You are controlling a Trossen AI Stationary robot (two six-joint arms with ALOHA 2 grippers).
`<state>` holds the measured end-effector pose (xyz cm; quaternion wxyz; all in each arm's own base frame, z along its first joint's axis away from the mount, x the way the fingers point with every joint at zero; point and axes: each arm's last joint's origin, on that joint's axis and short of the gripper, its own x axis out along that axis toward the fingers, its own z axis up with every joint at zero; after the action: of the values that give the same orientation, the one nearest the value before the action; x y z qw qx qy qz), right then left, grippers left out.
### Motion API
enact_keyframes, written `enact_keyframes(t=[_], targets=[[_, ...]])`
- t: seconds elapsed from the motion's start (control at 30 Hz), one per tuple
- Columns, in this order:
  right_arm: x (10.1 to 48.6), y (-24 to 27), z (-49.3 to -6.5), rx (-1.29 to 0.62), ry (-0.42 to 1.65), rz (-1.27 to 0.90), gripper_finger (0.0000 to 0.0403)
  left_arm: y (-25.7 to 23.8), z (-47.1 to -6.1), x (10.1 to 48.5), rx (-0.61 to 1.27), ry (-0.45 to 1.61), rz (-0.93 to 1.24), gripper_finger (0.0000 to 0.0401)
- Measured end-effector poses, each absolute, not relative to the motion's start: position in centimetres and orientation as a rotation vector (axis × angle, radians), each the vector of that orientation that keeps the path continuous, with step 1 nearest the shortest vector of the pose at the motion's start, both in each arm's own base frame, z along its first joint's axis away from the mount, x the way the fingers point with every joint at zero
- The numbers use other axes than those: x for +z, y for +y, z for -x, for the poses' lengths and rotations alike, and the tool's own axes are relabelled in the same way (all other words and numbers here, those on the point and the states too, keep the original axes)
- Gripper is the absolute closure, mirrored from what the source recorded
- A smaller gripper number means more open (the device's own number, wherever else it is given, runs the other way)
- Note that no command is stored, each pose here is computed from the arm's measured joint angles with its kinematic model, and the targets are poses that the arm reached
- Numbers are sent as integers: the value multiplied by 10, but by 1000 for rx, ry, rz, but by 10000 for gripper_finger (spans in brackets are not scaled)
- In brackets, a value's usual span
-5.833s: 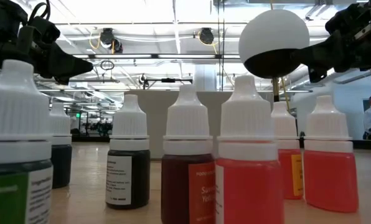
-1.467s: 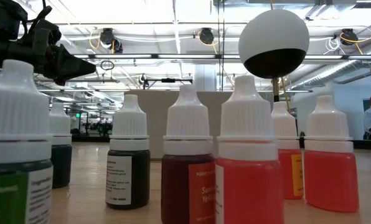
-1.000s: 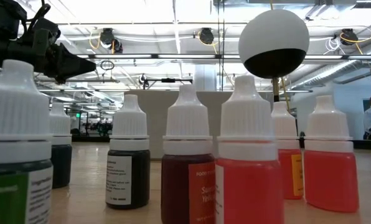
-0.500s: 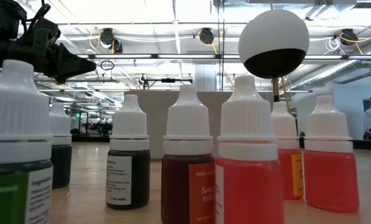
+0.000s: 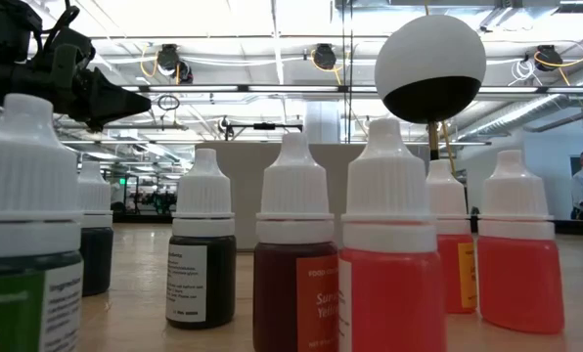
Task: Pick & Place food coloring
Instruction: Put the large black food coloring bottle into the gray bin
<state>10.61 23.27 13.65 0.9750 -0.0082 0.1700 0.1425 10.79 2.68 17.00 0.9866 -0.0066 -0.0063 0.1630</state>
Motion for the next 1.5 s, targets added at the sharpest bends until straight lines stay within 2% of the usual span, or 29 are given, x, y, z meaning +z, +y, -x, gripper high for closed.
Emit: enact_keyframes(t=[0.6,1.1,1.5], targets=[[136,230,-113,302,370,10,241,27,-108,170,328,-12,12,354],[136,230,-113,301,371,12,293,27,-108,170,327,-12,11,354],[146,231,-113,327,326,-13,295,27,-108,170,328,-12,11,354]])
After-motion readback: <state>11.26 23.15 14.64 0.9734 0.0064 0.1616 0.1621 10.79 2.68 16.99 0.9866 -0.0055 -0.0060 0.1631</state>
